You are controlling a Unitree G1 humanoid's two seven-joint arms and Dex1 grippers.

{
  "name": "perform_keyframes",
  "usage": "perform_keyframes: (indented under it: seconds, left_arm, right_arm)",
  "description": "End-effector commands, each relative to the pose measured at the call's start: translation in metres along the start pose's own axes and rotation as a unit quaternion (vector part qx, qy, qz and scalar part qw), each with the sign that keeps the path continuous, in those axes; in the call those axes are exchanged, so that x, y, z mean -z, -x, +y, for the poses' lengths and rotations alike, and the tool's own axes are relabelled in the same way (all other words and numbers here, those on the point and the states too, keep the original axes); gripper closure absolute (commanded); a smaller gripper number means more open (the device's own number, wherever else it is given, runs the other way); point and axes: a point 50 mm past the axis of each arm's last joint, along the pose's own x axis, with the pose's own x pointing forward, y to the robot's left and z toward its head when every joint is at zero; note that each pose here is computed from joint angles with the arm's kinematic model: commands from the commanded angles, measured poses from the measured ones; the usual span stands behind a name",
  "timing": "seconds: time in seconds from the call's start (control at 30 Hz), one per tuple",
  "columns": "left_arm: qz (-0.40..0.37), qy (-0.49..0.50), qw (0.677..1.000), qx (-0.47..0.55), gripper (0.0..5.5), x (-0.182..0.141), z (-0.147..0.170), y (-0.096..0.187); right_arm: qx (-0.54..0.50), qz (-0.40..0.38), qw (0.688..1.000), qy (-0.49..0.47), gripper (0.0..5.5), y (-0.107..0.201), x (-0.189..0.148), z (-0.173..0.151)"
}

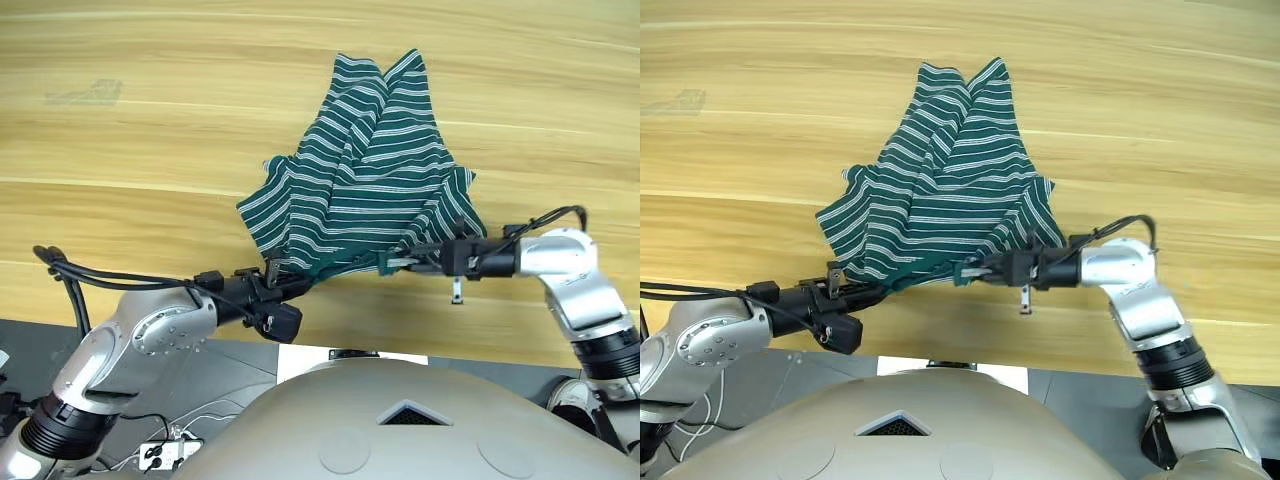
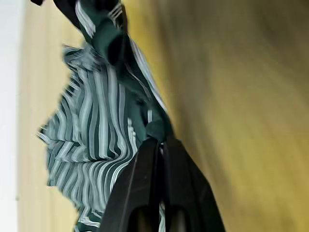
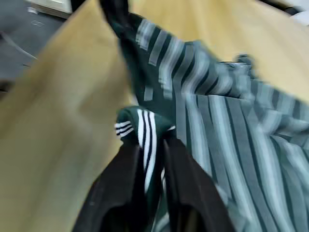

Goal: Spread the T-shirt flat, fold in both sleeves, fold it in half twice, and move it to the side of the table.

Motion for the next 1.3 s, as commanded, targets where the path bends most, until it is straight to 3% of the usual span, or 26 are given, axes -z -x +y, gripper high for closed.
perform_keyframes:
  seconds: [0.03,0.3,0.43,0.5,0.6,0.7,0.8,1.0,1.3]
  left_arm:
    - [-0.003,0.01,1.0,-0.025,4.79,0.003,0.009,-0.001]
    - [-0.051,0.047,0.997,-0.035,3.3,-0.007,0.02,0.008]
    - [-0.169,0.146,0.974,-0.033,2.73,-0.022,0.037,0.031]
    - [-0.214,0.177,0.956,-0.099,2.41,-0.018,0.064,0.041]
    - [-0.128,0.189,0.93,-0.287,2.37,0.027,0.122,0.035]
    - [-0.074,0.195,0.92,-0.331,2.37,0.047,0.141,0.011]
    - [-0.065,0.169,0.926,-0.332,2.37,0.048,0.146,-0.009]
    - [-0.025,0.142,0.936,-0.321,2.37,0.069,0.157,-0.048]
    - [0.094,0.12,0.953,-0.261,2.37,0.119,0.141,-0.108]
  right_arm:
    - [-0.01,-0.031,0.999,0.002,4.01,0.004,-0.011,-0.005]
    - [-0.092,-0.1,0.987,-0.089,2.39,0.024,-0.018,0.002]
    - [-0.036,-0.188,0.975,-0.11,1.74,0.035,-0.037,-0.024]
    - [0.024,-0.213,0.972,-0.099,1.65,0.04,-0.042,-0.046]
    - [0.246,-0.163,0.954,-0.054,1.65,0.032,-0.032,-0.107]
    - [0.352,-0.067,0.934,-0.011,1.65,0.015,-0.016,-0.142]
    - [0.377,0.054,0.922,0.072,1.65,0.008,0.002,-0.159]
    - [0.361,0.166,0.91,0.117,1.65,-0.011,0.024,-0.18]
    - [0.332,0.243,0.906,0.104,1.65,-0.025,0.049,-0.172]
